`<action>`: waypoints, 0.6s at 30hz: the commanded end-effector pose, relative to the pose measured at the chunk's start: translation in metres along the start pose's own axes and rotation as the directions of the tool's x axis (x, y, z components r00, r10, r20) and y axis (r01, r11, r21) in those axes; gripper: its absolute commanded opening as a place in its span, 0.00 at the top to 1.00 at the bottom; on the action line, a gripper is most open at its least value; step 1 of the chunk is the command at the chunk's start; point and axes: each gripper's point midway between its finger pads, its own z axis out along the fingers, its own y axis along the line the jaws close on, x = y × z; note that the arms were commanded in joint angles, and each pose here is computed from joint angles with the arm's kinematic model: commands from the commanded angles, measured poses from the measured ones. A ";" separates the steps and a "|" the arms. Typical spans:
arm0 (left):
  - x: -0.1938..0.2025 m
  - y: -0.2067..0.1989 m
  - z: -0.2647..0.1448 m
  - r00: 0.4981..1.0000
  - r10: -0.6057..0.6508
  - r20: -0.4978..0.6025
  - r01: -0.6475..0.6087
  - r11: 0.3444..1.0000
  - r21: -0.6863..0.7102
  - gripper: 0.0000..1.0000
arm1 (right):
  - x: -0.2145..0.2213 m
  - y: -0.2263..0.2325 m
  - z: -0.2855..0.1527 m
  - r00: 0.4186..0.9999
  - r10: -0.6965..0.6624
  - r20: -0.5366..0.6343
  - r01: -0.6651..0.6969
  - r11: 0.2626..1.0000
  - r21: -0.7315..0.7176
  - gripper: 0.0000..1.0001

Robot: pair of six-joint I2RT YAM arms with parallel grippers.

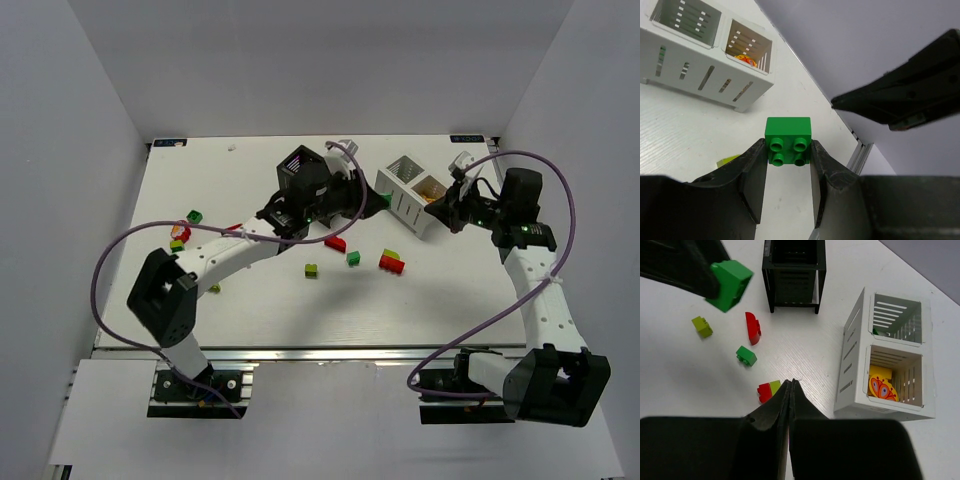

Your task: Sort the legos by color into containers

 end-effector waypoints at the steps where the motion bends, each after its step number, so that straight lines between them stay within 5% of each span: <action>1: -0.028 -0.010 0.010 1.000 0.009 0.017 -0.010 0.998 0.064 0.89 | -0.007 0.006 -0.007 1.000 -0.006 0.013 0.006 1.000 -0.006 1.00; 18: -0.041 0.050 0.098 1.000 -0.023 -0.014 0.022 0.999 -0.027 0.89 | -0.003 0.004 -0.009 0.999 0.047 0.004 -0.047 0.999 0.020 1.00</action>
